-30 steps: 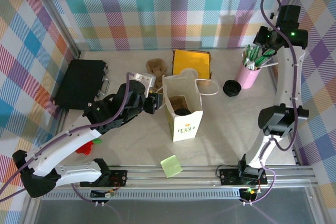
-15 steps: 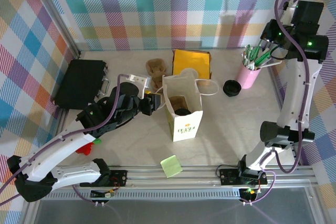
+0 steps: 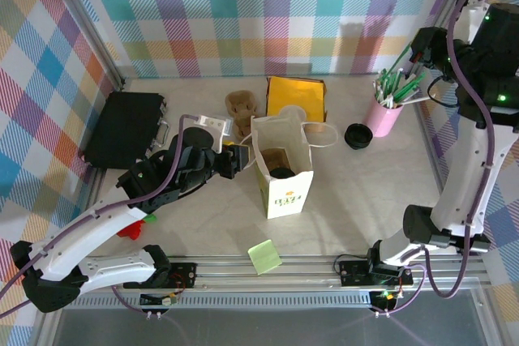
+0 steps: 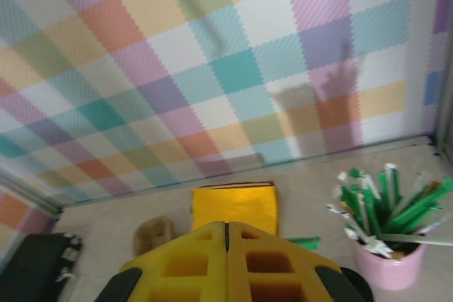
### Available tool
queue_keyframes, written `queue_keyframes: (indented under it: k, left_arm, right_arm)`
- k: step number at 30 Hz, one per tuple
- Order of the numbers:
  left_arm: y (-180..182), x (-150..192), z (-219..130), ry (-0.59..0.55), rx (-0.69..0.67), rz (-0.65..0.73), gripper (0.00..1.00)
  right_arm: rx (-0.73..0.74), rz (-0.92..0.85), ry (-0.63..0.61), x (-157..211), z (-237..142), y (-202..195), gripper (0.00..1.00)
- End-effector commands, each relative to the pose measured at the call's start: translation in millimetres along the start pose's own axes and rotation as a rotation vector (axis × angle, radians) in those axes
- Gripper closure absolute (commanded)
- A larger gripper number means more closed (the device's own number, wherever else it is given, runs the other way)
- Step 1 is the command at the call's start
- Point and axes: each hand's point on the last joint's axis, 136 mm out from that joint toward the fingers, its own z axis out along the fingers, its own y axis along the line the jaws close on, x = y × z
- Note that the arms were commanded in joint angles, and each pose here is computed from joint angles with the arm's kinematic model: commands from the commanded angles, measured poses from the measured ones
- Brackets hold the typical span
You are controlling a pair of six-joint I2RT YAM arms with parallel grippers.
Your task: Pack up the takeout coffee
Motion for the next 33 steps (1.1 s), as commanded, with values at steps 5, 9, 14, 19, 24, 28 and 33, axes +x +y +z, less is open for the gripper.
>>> queue_keyframes:
  k: [5, 9, 14, 19, 24, 28, 33]
  left_arm:
    - [0, -9, -5, -0.039, 0.012, -0.033, 0.56]
    - [-2, -8, -3, -0.034, 0.021, -0.036, 0.56]
    - [-5, -9, -1, -0.032, 0.033, -0.042, 0.57]
    - [-8, -8, 2, -0.027, 0.044, -0.049, 0.57]
    - [-9, -7, 4, -0.02, 0.049, -0.055, 0.58]
    - [-9, -6, 6, -0.015, 0.047, -0.061, 0.58]
    - [-9, -5, 8, -0.011, 0.046, -0.062, 0.59]
  right_arm:
    - [-0.402, 0.157, 0.109, 15, -20, 69, 1.0]
    - [-0.525, 0.208, 0.188, 33, -25, 93, 1.0]
    - [-0.634, 0.192, 0.27, 59, -34, 129, 1.0]
    - [-0.657, 0.117, 0.364, 99, -32, 157, 1.0]
    - [-0.505, 0.025, 0.406, 142, -8, 152, 1.0]
    - [-0.461, -0.029, 0.455, 174, 6, 158, 1.0]
    - [-0.459, -0.101, 0.49, 202, 17, 171, 1.0]
